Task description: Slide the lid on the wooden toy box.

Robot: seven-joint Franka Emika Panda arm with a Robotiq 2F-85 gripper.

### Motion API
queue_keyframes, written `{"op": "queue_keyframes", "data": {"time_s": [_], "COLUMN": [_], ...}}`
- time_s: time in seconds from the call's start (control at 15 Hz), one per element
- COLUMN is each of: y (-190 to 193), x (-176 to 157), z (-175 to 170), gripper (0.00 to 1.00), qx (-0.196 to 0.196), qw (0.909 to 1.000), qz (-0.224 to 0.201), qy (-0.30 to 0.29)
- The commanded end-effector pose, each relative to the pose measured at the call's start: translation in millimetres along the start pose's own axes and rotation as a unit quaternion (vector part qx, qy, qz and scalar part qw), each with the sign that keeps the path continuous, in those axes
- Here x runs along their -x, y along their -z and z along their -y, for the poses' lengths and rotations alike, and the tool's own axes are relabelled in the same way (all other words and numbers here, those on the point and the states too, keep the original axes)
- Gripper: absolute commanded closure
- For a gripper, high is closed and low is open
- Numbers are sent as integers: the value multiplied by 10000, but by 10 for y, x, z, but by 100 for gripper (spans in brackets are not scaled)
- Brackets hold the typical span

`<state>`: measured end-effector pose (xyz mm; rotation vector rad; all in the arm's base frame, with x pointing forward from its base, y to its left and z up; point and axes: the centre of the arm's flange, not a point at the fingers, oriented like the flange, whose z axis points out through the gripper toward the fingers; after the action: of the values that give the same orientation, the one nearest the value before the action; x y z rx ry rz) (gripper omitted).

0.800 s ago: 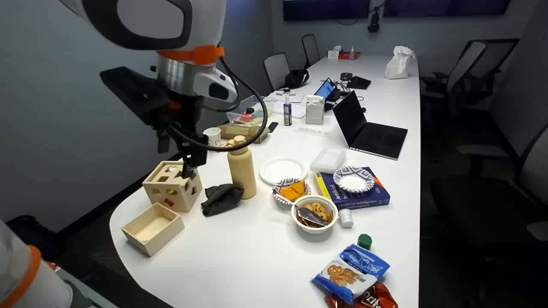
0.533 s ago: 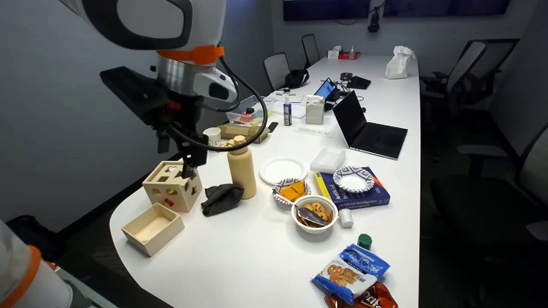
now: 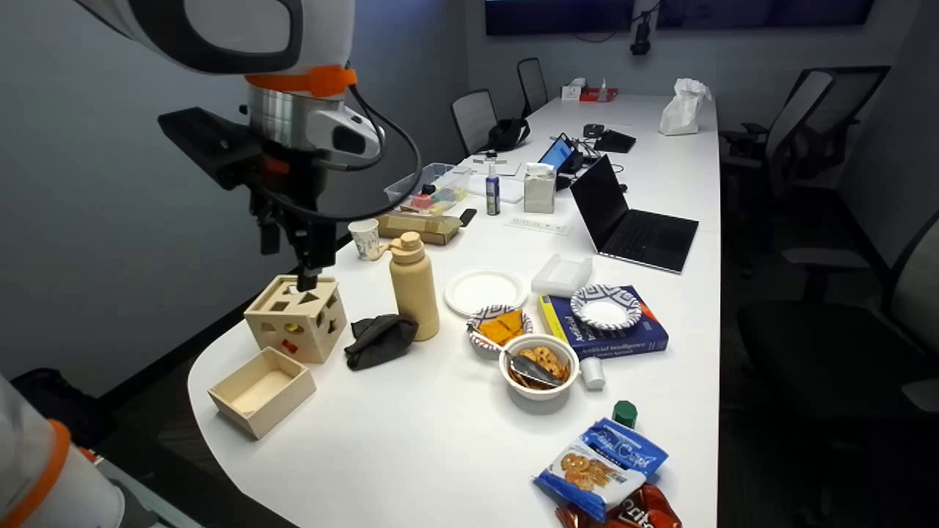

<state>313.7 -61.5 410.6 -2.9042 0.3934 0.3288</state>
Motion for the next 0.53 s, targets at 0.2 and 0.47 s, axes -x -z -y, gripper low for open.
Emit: {"op": "queue_keyframes", "data": {"time_s": [0.2, 0.47], "y": [-238, -595], "x": [122, 111], "z": [1432, 2127], "gripper": [0, 0], "qx": [678, 1007], "qw": [9958, 9889], "qz": [-593, -1081], "qy": [-174, -157]}}
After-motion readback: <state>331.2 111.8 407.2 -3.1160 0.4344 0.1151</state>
